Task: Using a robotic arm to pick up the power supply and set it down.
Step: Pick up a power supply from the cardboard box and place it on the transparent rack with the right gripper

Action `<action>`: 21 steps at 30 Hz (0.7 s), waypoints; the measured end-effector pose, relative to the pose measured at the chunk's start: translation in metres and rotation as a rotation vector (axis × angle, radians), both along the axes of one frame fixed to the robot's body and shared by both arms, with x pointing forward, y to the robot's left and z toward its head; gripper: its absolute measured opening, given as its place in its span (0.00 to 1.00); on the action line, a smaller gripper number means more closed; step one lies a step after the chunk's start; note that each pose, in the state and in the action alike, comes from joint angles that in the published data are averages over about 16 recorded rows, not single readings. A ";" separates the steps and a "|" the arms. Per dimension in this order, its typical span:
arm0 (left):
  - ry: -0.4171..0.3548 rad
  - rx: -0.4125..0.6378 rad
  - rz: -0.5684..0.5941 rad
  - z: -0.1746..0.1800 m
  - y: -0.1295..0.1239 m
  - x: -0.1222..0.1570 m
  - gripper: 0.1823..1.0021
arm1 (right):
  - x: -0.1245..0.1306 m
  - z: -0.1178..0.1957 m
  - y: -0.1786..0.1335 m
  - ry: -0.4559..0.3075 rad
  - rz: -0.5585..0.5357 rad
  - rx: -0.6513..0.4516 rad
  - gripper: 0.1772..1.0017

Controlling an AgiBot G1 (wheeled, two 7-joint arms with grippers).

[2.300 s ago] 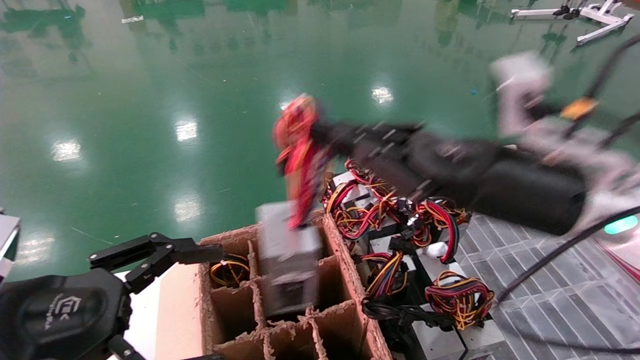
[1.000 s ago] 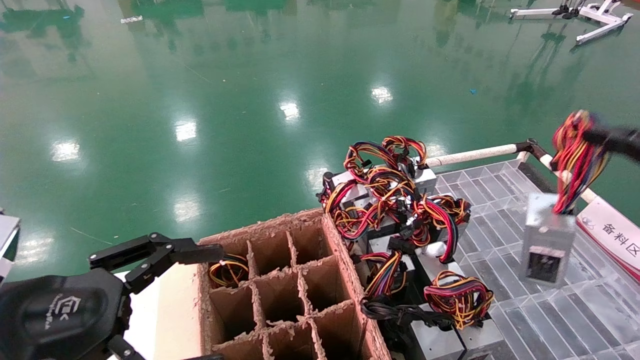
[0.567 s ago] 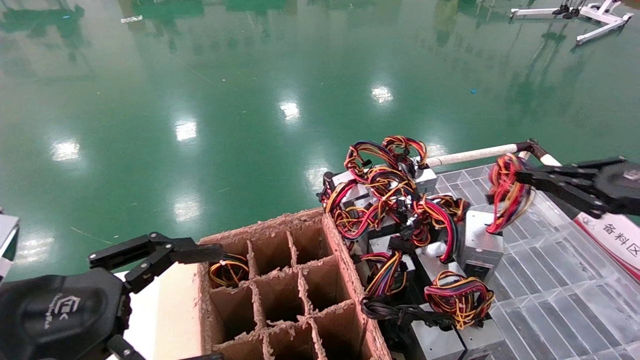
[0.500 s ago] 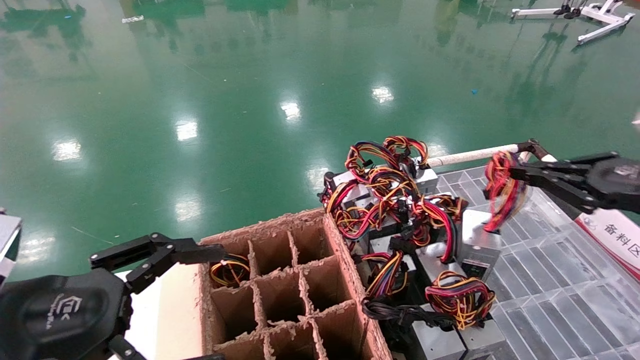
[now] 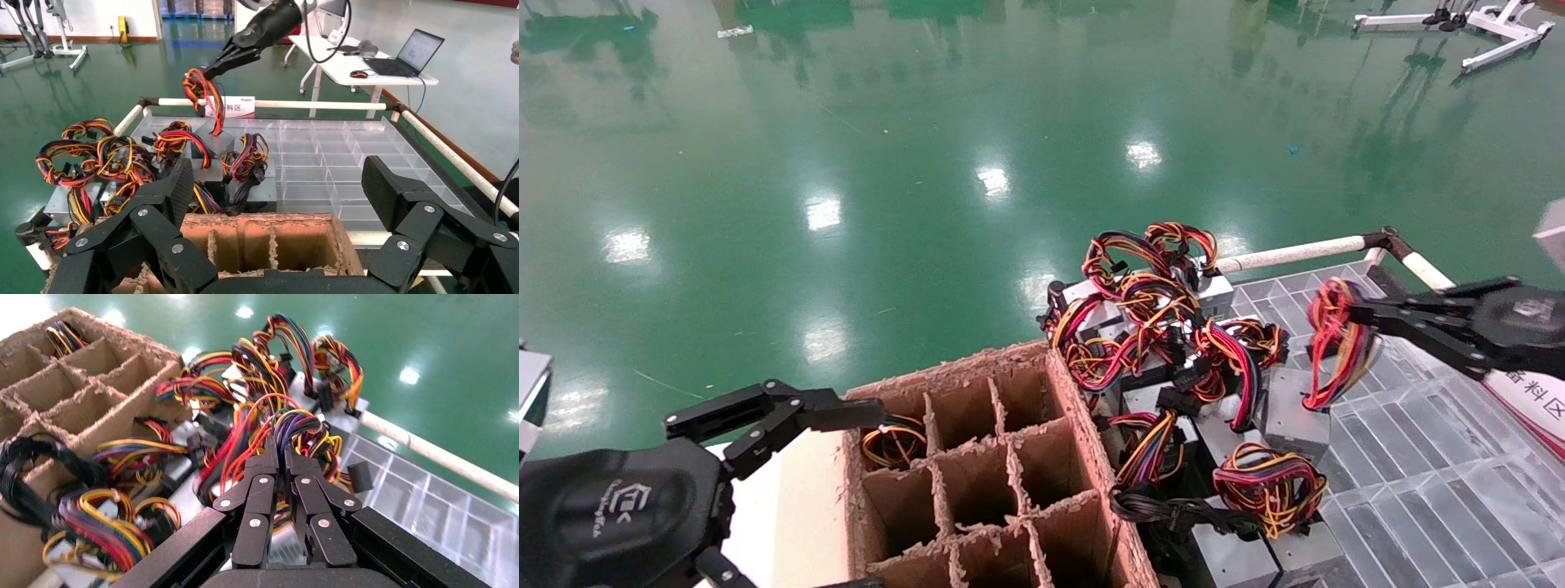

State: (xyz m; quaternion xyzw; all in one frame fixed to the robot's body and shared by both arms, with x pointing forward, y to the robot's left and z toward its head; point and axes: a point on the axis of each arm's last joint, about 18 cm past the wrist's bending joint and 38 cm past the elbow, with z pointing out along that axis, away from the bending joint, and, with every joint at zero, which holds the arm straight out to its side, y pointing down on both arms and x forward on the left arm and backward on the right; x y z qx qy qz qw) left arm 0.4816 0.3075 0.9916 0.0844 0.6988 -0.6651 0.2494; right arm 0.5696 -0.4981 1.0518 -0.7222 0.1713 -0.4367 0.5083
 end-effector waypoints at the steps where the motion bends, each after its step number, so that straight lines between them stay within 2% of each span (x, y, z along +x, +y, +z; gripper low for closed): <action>1: 0.000 0.000 0.000 0.000 0.000 0.000 1.00 | -0.002 -0.001 -0.003 0.003 -0.005 0.000 0.02; 12: 0.000 0.000 0.000 0.000 0.000 0.000 1.00 | -0.024 -0.017 -0.031 0.049 -0.056 -0.004 0.02; 21: 0.000 0.000 0.000 0.000 0.000 0.000 1.00 | -0.031 -0.024 -0.038 0.077 -0.072 0.004 0.02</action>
